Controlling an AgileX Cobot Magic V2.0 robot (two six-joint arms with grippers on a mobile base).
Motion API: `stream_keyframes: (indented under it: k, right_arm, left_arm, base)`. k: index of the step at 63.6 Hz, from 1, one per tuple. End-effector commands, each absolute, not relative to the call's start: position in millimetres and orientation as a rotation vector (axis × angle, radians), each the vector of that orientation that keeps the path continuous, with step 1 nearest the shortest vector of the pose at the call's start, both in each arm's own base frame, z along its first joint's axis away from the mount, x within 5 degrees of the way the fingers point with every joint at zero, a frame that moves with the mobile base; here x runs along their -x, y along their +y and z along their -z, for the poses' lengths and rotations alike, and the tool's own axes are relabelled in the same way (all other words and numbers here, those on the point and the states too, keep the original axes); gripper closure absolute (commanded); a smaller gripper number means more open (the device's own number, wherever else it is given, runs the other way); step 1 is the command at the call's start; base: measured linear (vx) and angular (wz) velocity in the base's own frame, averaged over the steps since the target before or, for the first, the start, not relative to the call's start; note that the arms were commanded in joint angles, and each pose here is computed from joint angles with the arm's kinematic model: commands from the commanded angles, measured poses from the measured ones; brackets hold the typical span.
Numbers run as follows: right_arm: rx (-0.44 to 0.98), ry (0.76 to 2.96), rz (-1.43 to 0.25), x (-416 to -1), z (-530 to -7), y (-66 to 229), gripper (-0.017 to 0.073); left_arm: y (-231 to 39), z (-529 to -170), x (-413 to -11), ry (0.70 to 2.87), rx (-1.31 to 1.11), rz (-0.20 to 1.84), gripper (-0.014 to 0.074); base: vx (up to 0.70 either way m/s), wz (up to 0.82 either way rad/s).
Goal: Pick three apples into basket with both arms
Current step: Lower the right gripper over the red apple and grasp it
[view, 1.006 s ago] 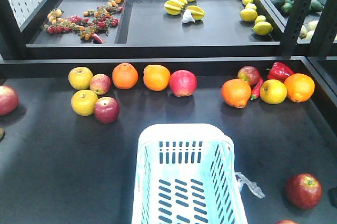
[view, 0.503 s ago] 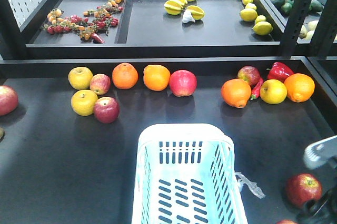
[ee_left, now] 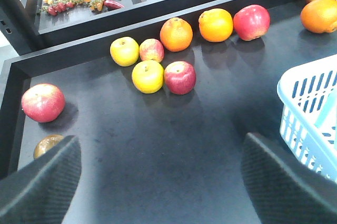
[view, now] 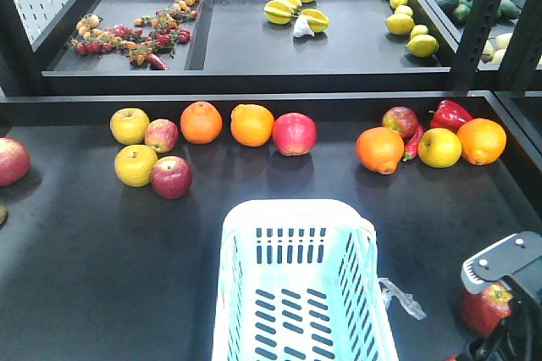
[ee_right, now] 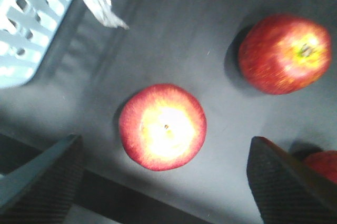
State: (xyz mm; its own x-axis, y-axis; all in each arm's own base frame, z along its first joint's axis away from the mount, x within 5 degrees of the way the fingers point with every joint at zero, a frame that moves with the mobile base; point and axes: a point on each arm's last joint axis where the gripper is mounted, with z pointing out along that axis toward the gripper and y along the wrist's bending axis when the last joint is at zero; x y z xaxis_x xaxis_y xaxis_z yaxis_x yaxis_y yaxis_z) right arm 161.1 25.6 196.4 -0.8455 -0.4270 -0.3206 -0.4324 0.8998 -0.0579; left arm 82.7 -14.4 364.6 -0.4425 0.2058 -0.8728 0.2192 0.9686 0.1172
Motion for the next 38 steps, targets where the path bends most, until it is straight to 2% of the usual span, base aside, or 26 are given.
stream_keyframes:
  k: [1, 38]
  right_arm:
    - [0.634, 2.706, -0.009, -173.1, -196.3, 26.5, -0.0040]
    - [0.683, 2.944, -0.025, -202.5, -121.5, 29.2, -0.0036]
  left_arm:
    - [-15.9, -375.9, -85.2, 1.964, -0.294, 0.033, 0.0008]
    - [-15.9, -375.9, -85.2, 1.964, -0.294, 0.033, 0.0008]
  base:
    - [0.00, 0.00]
    - [0.00, 0.00]
